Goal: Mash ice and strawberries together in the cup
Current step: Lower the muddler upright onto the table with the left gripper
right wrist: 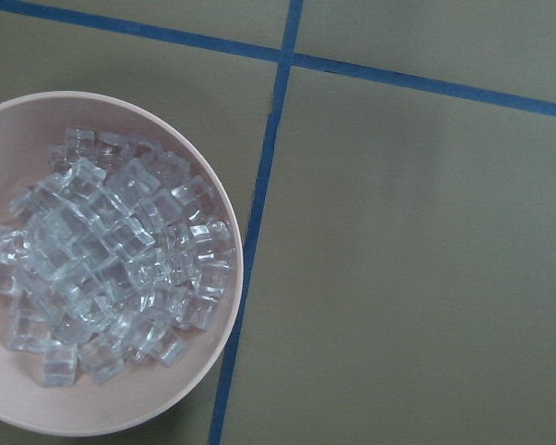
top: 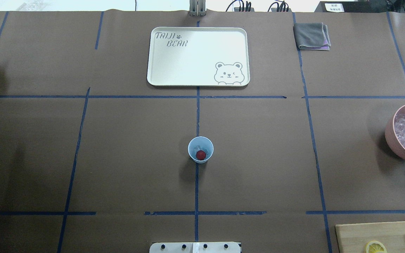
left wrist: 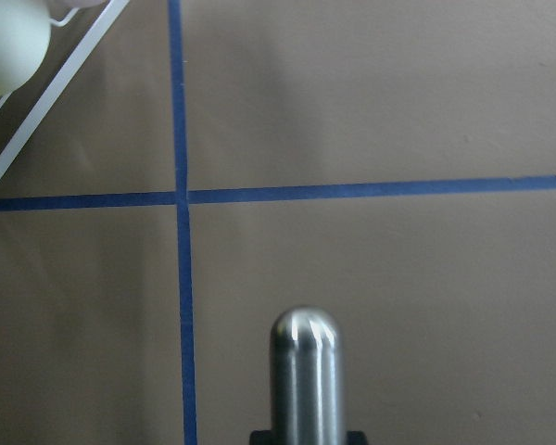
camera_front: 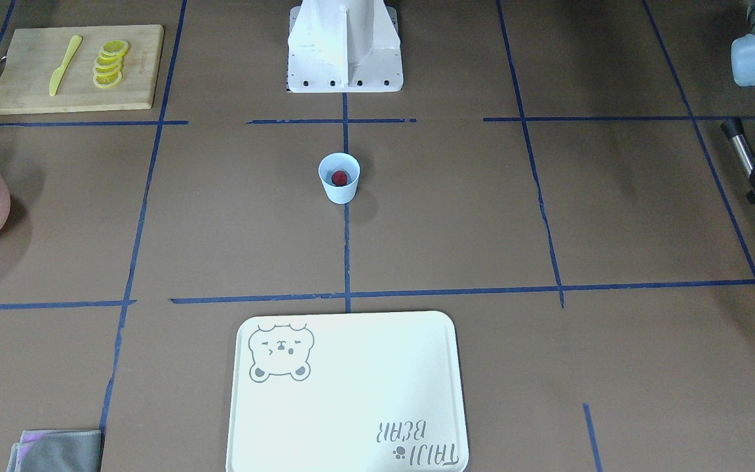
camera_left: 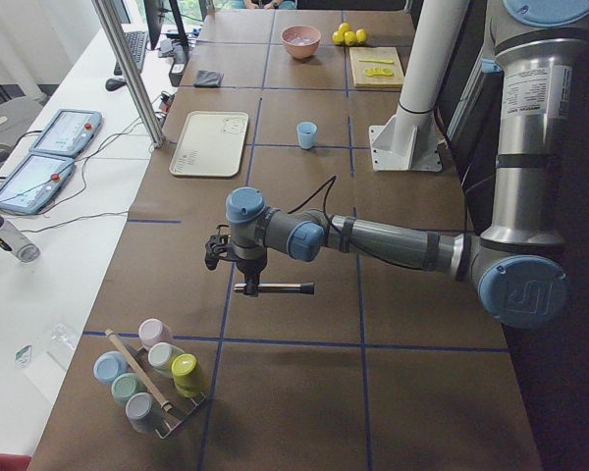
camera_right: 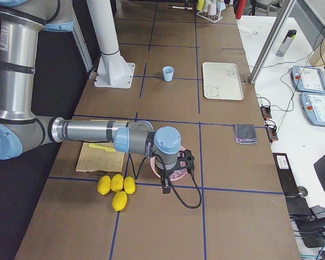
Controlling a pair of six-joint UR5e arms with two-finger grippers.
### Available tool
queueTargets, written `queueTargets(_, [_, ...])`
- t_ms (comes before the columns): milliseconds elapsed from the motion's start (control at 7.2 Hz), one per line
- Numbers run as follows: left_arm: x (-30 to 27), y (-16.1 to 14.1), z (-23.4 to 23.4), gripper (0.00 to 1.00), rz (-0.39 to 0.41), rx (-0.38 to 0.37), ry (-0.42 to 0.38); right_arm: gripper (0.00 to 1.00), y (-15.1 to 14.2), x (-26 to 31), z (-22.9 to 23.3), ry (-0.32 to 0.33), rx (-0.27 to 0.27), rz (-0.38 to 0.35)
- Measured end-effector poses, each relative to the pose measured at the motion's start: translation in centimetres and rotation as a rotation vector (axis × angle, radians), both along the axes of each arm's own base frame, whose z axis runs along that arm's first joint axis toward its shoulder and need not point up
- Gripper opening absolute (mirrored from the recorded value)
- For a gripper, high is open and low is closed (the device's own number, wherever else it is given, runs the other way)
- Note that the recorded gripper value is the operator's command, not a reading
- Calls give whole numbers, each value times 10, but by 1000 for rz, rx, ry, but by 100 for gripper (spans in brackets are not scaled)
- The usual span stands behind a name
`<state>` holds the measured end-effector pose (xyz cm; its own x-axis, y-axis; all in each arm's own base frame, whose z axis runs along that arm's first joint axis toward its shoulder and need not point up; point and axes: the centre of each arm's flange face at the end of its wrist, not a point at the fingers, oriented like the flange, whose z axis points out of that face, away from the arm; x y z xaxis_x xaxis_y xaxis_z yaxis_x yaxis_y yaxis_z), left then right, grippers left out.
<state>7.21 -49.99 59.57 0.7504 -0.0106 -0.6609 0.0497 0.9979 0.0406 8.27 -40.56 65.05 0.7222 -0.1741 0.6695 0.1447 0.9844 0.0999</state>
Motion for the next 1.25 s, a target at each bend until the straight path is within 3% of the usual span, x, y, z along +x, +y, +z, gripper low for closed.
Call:
queueTargets(834, [79, 19, 47, 5, 76, -41, 6, 99, 0, 0, 1, 0, -2, 0])
queueTargets(1251, [84, 20, 65, 6, 110, 19, 20, 99, 1, 0, 2, 0, -5, 0])
